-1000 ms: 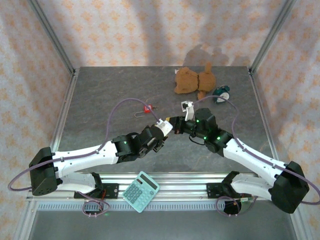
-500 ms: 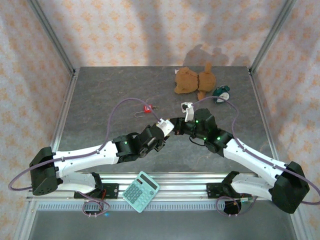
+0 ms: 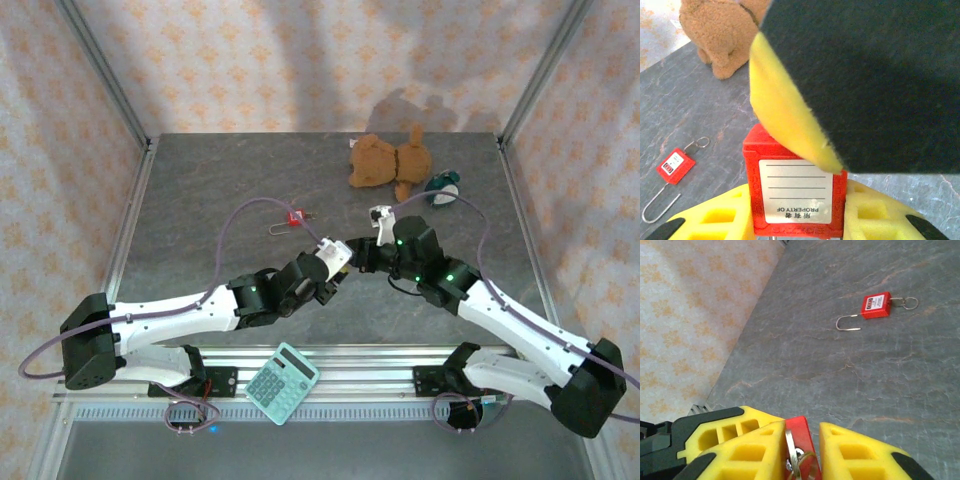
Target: Unlock with the key
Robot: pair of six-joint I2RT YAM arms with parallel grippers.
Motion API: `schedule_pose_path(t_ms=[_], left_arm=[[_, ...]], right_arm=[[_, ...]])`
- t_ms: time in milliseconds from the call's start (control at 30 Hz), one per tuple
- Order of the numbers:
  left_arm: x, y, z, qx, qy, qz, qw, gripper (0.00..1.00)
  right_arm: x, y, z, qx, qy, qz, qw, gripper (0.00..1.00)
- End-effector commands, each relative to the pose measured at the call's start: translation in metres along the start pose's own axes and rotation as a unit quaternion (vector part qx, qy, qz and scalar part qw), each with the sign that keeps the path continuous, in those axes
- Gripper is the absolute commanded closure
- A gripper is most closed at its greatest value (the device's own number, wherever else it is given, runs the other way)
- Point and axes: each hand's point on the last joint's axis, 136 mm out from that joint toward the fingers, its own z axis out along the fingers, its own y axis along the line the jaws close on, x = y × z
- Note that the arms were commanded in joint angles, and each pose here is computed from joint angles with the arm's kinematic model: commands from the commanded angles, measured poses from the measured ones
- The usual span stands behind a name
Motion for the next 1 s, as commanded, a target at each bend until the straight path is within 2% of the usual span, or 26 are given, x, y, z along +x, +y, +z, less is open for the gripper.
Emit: schedule_pose_path(t_ms=[0,500,767,967], left_arm=[[-0.023,0.003,0.000,-0.004,-0.052,-0.051,0.997,0.72],[-0.004,-0.005,0.010,0.003,-0.025,-0.046,0.999,0.72],[-0.006,-0.004,0.009,0.002,-0.026,-0.045,0.999,0.72],[-0.009,-0.003,0.006,0.002,-0.031,-0.045,0.999,0.72]], right_arm=[[-0.001,0.002,-0.013,0.003,0.008,0.017,1.000,0.72],[-0.025,0.005,-0.036,0.014,-0.041,0.019,0.999,0.62],[-0.037,-0.018,-0.039,0.067,-0.074,0.032,0.994,0.59],[-0.033,-0.027,-0.029,0.080,-0.061,0.044,0.994,0.59]])
